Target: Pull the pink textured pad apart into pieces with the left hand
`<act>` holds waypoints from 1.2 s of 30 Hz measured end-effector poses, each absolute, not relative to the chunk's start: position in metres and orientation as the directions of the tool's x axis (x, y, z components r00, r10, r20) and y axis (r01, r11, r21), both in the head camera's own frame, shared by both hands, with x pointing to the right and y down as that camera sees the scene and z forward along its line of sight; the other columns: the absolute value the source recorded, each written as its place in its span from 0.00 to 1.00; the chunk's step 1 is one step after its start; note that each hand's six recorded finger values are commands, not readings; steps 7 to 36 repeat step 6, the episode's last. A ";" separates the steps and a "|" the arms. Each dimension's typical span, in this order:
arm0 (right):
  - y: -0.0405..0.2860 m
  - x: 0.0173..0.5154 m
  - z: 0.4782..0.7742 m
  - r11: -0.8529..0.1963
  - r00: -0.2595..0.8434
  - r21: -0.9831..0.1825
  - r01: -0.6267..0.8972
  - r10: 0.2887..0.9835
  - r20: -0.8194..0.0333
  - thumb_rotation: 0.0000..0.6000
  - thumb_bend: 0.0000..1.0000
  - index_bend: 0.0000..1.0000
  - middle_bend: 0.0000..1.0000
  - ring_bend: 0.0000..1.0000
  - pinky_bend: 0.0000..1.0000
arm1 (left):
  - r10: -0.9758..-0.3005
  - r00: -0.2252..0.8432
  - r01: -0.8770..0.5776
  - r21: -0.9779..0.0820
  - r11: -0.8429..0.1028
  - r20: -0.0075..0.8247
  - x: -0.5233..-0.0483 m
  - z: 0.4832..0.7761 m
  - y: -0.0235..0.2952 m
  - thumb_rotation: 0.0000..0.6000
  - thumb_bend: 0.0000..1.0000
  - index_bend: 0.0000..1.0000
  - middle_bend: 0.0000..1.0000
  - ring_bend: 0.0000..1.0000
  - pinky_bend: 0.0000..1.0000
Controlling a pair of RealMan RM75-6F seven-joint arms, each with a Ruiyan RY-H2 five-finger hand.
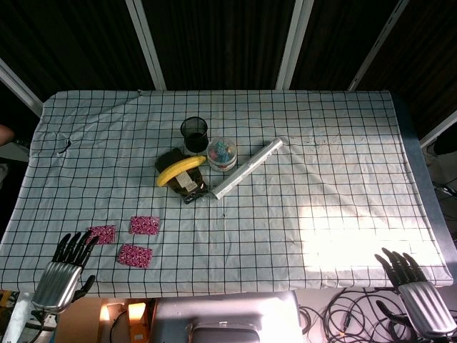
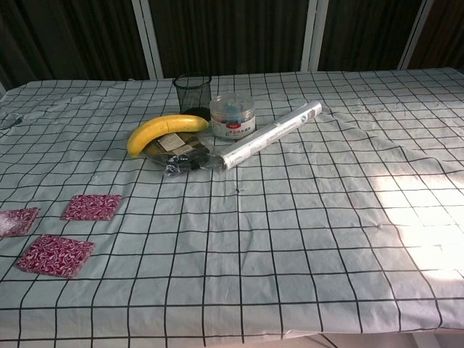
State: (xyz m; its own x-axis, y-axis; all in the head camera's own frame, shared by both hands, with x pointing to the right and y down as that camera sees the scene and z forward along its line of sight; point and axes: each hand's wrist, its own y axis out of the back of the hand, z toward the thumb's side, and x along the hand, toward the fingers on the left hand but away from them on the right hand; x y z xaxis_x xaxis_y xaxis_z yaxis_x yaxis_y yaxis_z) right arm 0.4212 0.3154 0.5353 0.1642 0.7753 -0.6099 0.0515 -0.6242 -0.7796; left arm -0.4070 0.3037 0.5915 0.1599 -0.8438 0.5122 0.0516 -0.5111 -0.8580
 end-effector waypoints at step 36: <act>0.318 0.419 0.538 -0.628 0.166 -0.777 0.035 0.770 -0.616 1.00 0.20 0.00 0.00 0.00 0.00 | -0.866 0.156 0.024 -0.878 -0.477 0.475 -0.432 0.584 0.327 1.00 0.33 0.00 0.00 0.00 0.00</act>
